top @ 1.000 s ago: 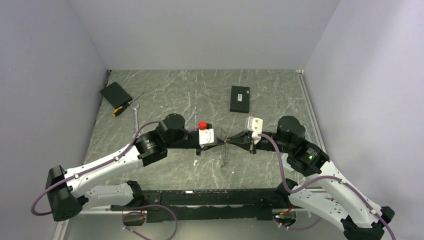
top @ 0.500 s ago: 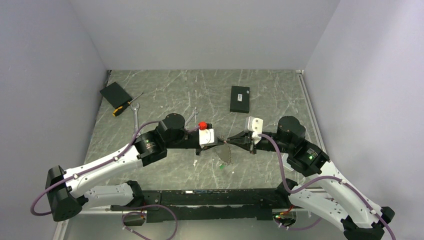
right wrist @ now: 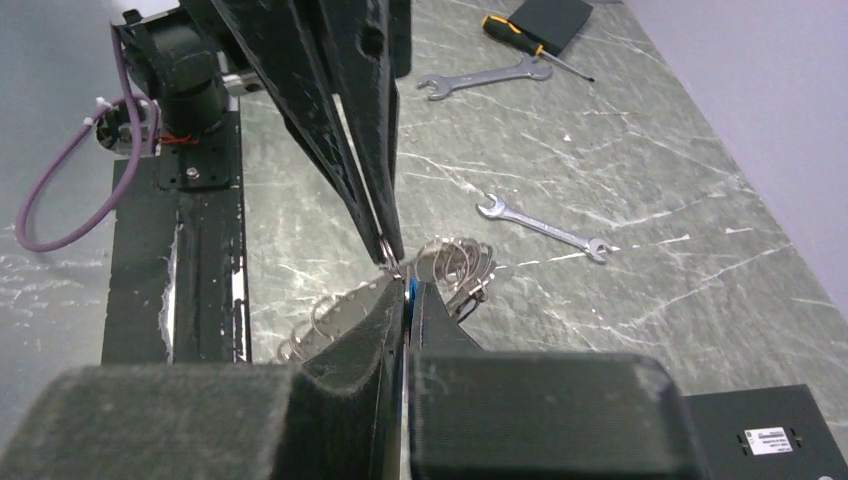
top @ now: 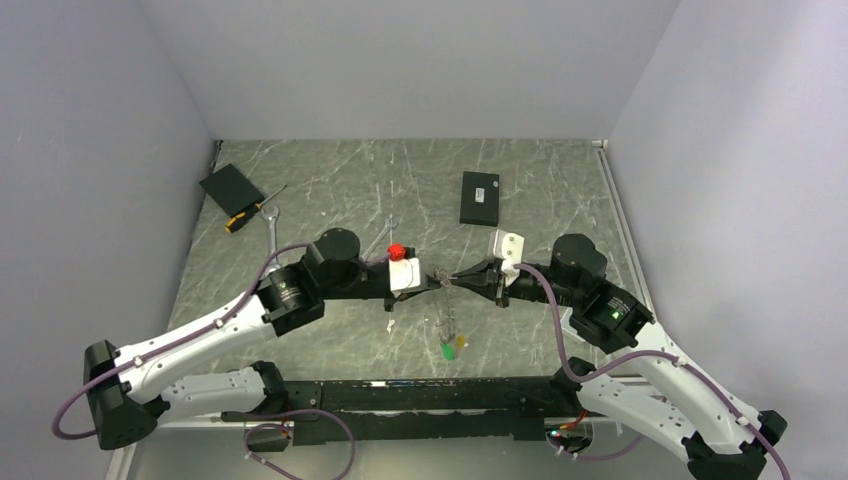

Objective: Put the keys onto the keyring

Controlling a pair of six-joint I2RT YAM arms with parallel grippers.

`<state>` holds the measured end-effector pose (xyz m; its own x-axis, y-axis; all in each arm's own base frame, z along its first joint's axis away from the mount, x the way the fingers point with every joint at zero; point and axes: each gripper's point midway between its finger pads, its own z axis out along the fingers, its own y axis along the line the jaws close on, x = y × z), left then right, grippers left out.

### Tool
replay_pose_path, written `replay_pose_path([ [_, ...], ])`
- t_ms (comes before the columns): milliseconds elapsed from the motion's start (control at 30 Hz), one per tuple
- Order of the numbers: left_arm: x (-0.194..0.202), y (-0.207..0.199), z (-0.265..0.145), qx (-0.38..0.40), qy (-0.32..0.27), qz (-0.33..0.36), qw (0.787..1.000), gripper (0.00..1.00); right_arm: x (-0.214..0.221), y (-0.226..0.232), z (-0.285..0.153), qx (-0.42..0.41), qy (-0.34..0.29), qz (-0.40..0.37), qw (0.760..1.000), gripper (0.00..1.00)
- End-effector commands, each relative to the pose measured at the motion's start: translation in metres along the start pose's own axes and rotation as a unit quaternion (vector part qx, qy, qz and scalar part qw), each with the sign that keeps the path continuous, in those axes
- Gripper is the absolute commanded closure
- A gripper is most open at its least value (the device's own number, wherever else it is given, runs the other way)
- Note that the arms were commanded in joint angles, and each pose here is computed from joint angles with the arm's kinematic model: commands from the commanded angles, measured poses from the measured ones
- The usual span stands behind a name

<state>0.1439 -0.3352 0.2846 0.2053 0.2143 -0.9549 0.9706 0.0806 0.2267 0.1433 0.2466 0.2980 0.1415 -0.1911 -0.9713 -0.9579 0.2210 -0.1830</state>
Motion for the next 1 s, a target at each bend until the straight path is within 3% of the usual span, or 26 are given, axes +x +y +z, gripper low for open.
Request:
replay_pose_path([
  [0,-0.036,0.004,-0.017,-0.017,-0.054,0.031,0.998,1.0,-0.012,-0.01,0.0,0.03,-0.025,-0.005,0.999,1.0],
  [967,-0.047,0.011,-0.01,-0.034,-0.089,0.014,0.995,1.0,-0.027,0.004,0.004,-0.009,-0.066,0.021,0.998,1.0],
])
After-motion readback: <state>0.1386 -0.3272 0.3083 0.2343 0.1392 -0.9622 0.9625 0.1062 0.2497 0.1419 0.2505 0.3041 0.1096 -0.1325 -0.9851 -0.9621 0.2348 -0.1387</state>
